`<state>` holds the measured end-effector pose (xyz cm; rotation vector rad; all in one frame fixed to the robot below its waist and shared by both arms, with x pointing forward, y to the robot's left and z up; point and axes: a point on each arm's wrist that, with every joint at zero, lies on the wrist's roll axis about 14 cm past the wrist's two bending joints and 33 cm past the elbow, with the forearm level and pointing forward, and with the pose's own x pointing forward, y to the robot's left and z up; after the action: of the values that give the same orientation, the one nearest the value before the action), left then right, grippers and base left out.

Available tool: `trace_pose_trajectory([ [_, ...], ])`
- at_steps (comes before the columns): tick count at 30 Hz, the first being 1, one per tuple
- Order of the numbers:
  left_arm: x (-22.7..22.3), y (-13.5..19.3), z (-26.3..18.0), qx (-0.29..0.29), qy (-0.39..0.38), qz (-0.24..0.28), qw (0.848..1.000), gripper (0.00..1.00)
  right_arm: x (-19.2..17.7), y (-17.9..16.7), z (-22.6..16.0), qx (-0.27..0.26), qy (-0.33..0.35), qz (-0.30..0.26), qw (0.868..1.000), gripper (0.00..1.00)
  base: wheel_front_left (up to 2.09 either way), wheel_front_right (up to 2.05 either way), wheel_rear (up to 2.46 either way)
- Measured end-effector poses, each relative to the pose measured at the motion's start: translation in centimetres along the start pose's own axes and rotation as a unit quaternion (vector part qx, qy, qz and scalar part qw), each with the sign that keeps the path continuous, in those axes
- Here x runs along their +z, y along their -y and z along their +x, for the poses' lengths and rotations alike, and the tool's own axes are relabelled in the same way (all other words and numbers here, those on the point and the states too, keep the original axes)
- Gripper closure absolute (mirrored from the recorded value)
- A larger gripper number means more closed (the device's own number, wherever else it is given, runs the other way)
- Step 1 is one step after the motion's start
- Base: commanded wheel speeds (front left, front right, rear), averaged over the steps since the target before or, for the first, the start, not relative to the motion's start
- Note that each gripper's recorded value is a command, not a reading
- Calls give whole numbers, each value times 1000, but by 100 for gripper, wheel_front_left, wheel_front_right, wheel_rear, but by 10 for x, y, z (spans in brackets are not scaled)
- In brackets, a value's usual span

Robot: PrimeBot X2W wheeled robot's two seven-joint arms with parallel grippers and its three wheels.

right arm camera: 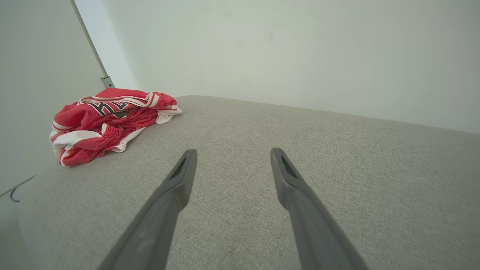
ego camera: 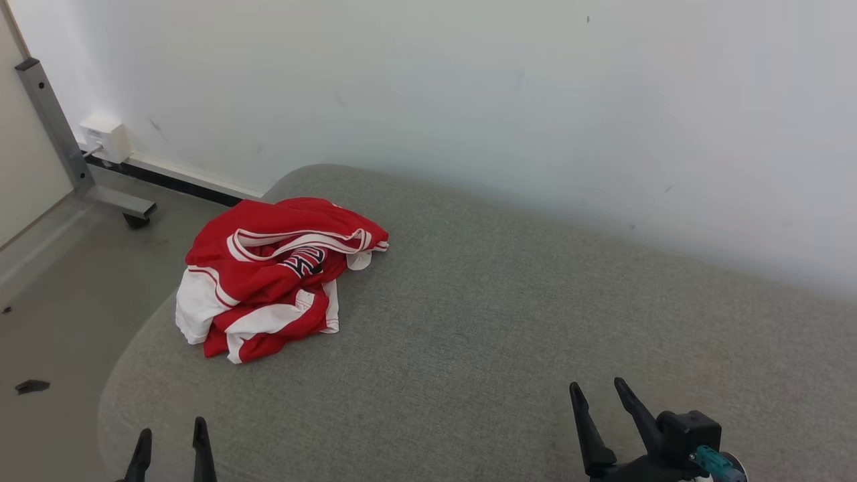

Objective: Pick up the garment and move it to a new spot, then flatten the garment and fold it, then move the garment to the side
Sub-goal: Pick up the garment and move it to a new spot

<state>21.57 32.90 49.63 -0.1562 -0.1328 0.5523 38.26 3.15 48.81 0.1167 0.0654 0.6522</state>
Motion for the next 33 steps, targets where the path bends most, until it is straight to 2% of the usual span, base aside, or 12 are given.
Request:
trace_pose_trajectory([
  [5,-1,-13,-5,22,-3,2,1000,0,-6,-6,8,13,-9,2,1000,0,0,0,0],
  [16,-8,-16,-4,28,-14,2,999,0,-8,-5,6,11,-11,3,1000,0,0,0,0],
  [26,11,-7,58,7,-30,-16,999,0,-17,-10,-4,18,-21,-5,1000,0,0,0,0],
  [33,30,4,118,20,-76,-66,995,0,-15,-9,3,26,-26,-25,999,0,0,0,0],
])
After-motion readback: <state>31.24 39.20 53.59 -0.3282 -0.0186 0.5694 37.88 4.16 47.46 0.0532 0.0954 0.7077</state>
